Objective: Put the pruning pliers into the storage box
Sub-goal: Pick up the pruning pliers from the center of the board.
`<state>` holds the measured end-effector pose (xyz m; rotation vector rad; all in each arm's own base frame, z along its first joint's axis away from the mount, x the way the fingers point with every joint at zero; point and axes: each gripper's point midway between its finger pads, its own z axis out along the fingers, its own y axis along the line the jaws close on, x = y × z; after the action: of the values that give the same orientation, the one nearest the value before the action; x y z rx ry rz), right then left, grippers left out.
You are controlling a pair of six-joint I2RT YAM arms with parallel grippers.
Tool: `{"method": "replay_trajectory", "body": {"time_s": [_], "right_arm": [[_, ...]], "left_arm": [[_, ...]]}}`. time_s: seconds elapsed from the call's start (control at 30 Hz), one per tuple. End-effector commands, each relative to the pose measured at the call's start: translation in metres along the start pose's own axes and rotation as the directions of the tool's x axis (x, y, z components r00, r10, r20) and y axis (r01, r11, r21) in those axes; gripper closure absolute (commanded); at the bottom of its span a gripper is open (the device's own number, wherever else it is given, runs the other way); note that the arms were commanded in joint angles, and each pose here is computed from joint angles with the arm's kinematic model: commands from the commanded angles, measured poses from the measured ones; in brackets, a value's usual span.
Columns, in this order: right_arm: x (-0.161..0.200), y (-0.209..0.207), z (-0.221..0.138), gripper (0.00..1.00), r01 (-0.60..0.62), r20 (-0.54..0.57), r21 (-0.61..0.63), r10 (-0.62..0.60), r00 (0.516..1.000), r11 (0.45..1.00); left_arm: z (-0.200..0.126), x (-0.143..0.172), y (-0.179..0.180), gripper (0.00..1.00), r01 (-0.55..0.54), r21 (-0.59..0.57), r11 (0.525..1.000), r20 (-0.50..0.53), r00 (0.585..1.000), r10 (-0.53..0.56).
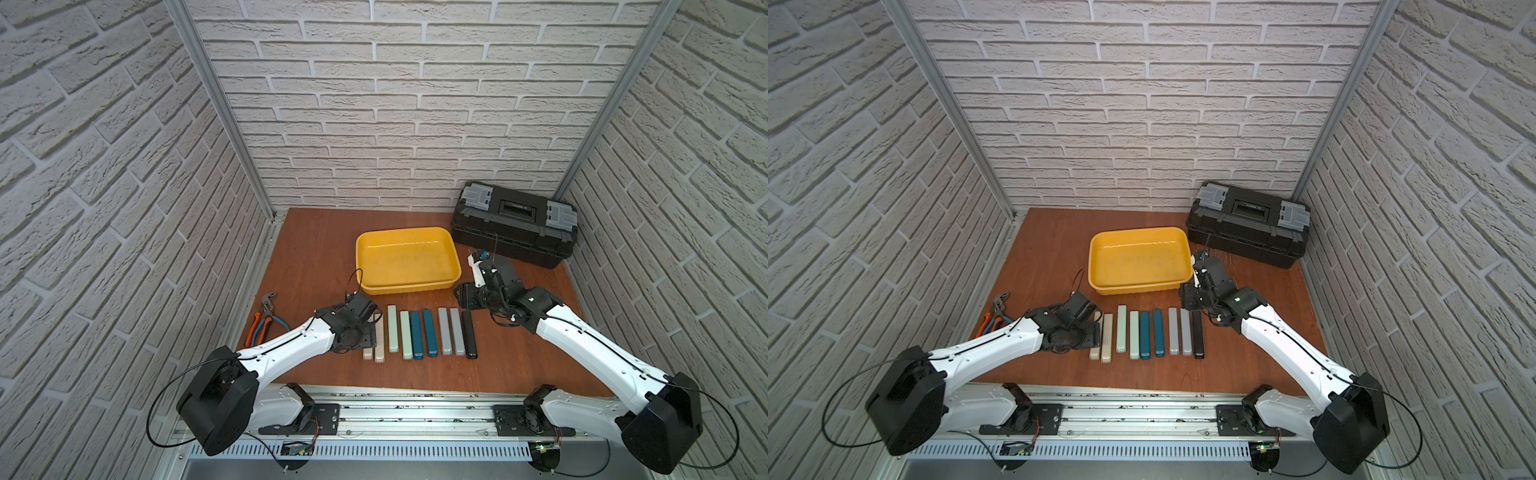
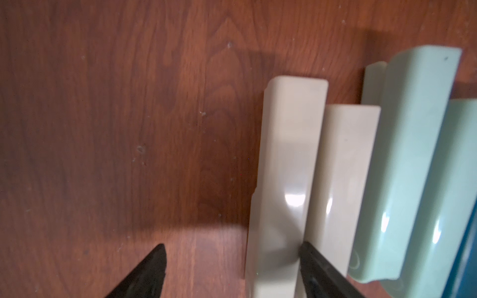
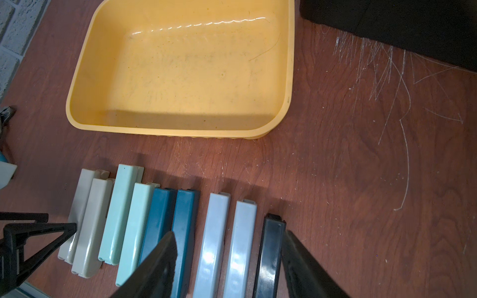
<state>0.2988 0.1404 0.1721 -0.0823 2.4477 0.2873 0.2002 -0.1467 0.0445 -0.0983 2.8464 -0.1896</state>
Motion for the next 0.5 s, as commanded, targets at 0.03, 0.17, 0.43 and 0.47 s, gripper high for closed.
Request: {"method": "replay_trajectory", "body": {"time_s": [0.03, 0.17, 0.43, 0.47], "right_arm": [[-0.009, 0.009, -0.002, 0.34, -0.010, 0.036, -0.026, 0.011, 0.999, 1.000], [-0.008, 0.009, 0.001, 0.35, -0.011, 0.033, -0.026, 0.012, 0.999, 1.000], [-0.006, 0.010, 0.003, 0.35, -0.006, 0.023, -0.021, 0.006, 1.000, 1.000], [-0.006, 0.010, 0.003, 0.35, -0.005, 0.022, -0.019, 0.006, 1.000, 1.000]], "left_arm": [[-0.004, 0.002, 0.000, 0.19, -0.002, 0.026, 1.000, 0.005, 1.000, 0.002], [-0.010, 0.000, 0.000, 0.19, -0.006, 0.029, 1.000, 0.013, 1.000, 0.006], [0.004, 0.002, -0.002, 0.19, -0.021, 0.007, 1.000, -0.026, 0.999, 0.022], [0.005, 0.002, -0.002, 0.19, -0.024, 0.007, 1.000, -0.026, 0.999, 0.024]]}}
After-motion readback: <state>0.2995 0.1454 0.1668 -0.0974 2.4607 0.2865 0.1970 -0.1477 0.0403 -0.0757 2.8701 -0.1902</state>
